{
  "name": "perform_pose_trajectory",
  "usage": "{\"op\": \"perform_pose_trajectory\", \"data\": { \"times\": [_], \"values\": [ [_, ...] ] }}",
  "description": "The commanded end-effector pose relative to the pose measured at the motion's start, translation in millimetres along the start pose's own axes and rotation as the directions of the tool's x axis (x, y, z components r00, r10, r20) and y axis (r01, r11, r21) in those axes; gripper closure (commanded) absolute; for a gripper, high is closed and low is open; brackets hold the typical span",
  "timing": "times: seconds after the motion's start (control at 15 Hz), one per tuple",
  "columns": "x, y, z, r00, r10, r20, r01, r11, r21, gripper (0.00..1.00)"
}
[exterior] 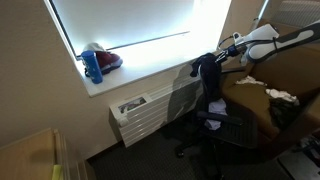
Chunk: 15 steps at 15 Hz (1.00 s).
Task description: Move the black cloth from the backrest to the seat of the same chair
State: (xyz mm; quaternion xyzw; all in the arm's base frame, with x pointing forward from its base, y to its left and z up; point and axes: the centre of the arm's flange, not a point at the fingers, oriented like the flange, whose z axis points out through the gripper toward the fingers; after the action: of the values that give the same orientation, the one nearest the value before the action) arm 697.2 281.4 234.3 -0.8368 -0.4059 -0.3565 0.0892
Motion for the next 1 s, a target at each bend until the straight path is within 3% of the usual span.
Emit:
{"op": "perform_pose_trajectory", "data": {
  "times": [0.0,0.13,0.67,0.8,0.93],
  "values": [
    [-3.1,6.1,1.0,0.999,0.03,-0.024,-0.029,0.999,0.044,0.25],
    [-3.0,6.6,0.6,0.999,0.041,-0.036,-0.038,0.997,0.061,0.34],
    [-10.5,16.9,-3.1,0.998,0.065,-0.025,-0.064,0.997,0.04,0.9],
    [-11.0,21.9,-9.5,0.993,0.091,0.076,-0.095,0.995,0.041,1.0],
    [-6.8,27.8,-39.8,0.978,0.104,0.181,-0.109,0.994,0.022,0.98]
  ]
}}
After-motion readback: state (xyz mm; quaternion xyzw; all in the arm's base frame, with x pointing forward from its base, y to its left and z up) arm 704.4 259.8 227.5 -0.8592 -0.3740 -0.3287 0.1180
